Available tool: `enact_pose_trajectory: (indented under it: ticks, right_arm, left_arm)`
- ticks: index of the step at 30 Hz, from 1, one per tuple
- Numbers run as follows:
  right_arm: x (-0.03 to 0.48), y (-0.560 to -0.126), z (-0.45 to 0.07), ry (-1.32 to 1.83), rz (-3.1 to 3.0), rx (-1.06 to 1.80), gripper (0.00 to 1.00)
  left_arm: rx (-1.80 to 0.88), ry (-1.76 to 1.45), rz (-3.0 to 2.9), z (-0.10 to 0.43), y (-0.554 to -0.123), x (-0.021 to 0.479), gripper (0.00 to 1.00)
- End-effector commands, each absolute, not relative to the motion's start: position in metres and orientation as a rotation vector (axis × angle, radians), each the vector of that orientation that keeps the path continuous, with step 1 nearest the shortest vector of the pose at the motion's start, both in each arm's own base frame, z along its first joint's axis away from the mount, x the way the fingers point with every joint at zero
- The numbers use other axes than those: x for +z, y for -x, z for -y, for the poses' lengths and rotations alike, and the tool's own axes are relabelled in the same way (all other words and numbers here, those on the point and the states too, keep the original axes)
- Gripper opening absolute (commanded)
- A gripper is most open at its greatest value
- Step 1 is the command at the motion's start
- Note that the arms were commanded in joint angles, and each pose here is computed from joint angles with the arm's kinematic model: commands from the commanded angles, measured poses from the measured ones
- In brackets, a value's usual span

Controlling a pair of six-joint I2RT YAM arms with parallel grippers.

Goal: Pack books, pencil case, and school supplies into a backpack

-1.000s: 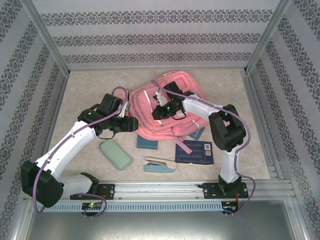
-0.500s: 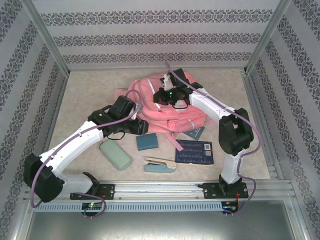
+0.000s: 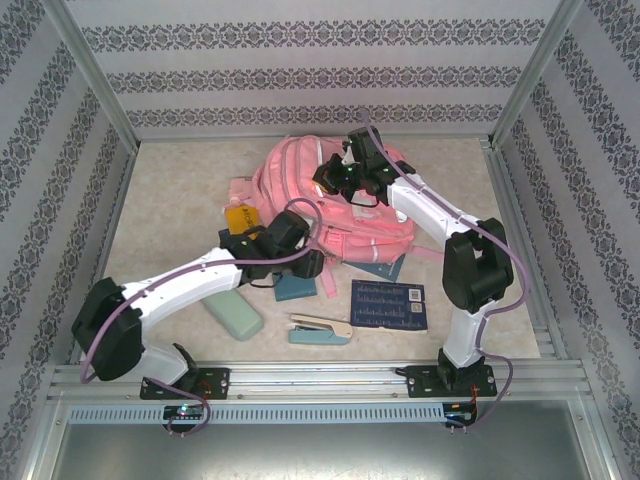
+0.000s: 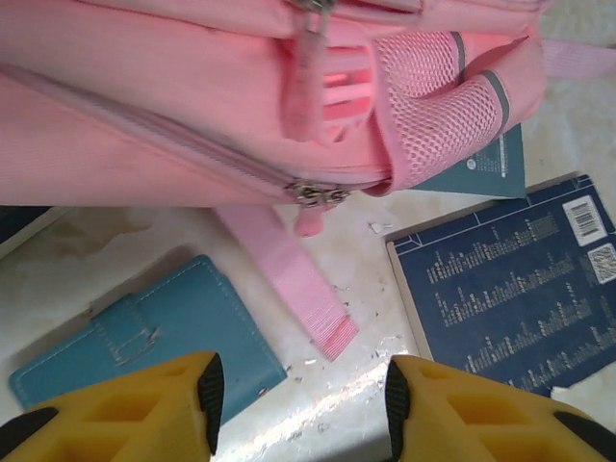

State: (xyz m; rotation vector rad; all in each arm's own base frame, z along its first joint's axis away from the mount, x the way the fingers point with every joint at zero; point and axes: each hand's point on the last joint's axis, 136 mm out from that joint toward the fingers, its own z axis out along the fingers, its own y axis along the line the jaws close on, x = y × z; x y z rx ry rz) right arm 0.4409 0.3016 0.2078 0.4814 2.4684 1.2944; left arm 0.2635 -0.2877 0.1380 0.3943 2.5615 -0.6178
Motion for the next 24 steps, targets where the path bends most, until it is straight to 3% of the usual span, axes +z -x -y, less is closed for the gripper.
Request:
enact_pose_trajectory:
  ticks: [1, 24]
  right_arm:
    - [0.247, -0.454, -0.307, -0.537, -2.323, 1.441, 0.0]
    - [0.229, -0.452, -0.31, -0.646, -2.299, 1.569, 0.0]
  left_arm:
    - [-0.571, -0.431, -2.459, 0.304, -0.276, 0.139, 0.49]
    - [-0.422, -0.349, -2.507, 0.311, -0.313, 0.056, 0.41]
